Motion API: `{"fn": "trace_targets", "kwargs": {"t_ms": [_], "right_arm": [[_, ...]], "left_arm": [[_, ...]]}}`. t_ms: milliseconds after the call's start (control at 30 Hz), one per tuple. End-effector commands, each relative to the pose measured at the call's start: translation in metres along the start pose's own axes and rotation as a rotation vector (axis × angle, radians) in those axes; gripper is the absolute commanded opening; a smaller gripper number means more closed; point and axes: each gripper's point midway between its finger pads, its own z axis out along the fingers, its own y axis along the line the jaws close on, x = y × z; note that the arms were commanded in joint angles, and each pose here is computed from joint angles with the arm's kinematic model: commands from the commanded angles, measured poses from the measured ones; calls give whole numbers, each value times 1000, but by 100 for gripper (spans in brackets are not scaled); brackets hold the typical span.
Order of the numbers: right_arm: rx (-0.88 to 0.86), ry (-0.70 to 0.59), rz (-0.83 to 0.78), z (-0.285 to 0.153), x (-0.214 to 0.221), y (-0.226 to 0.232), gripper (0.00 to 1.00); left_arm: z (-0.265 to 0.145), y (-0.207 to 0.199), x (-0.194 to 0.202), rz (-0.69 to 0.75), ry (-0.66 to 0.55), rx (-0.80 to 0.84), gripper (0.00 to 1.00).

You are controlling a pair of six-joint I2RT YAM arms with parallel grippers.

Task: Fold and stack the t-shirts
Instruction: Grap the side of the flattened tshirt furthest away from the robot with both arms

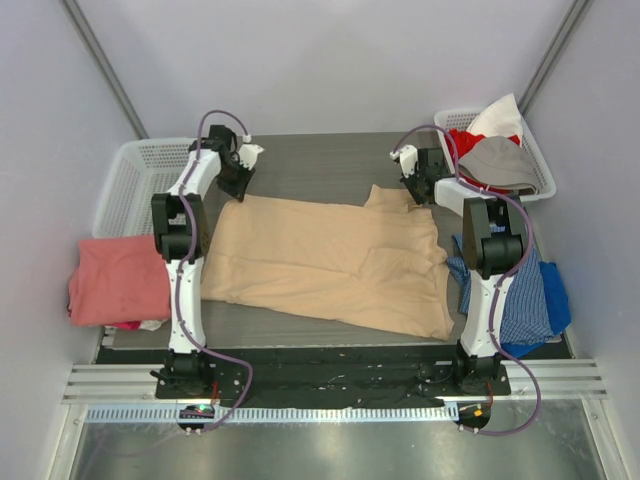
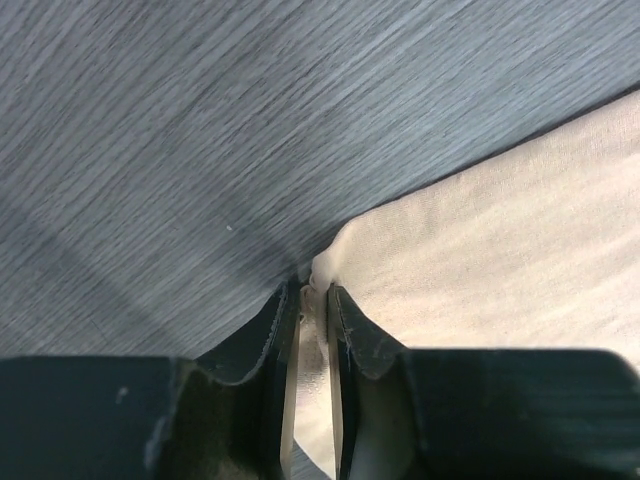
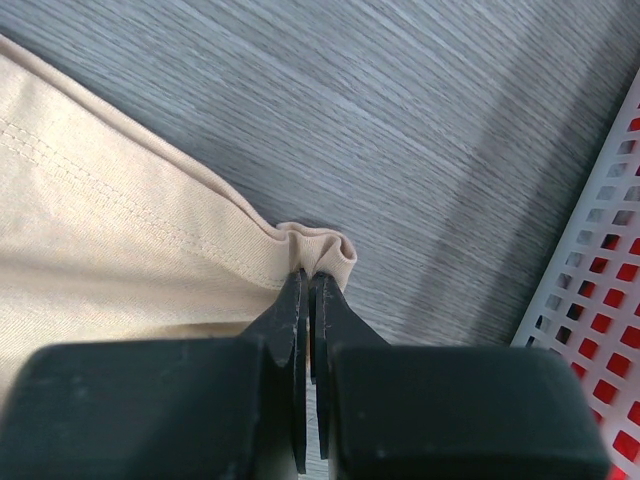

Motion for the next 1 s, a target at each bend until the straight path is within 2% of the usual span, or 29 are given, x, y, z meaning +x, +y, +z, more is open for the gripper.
{"fn": "trace_targets", "kwargs": {"t_ms": [0, 67, 200, 633, 967], "right_arm": [[-50, 130, -5, -8, 37, 12, 1], [-36, 129, -10, -9, 35, 8, 1], [-18, 116, -1, -11, 23, 1, 1], [9, -2, 21, -36, -53, -21, 1], [1, -35, -7, -76, -71, -11, 1]], "left_arm": [[16, -8, 27, -15, 94, 36, 19], [15, -9, 24, -9, 92, 30, 17], [10, -11, 13, 13, 84, 0, 0], [-16, -24, -13, 26, 36, -46, 0], [-45, -40, -11, 31, 33, -47, 0]]}}
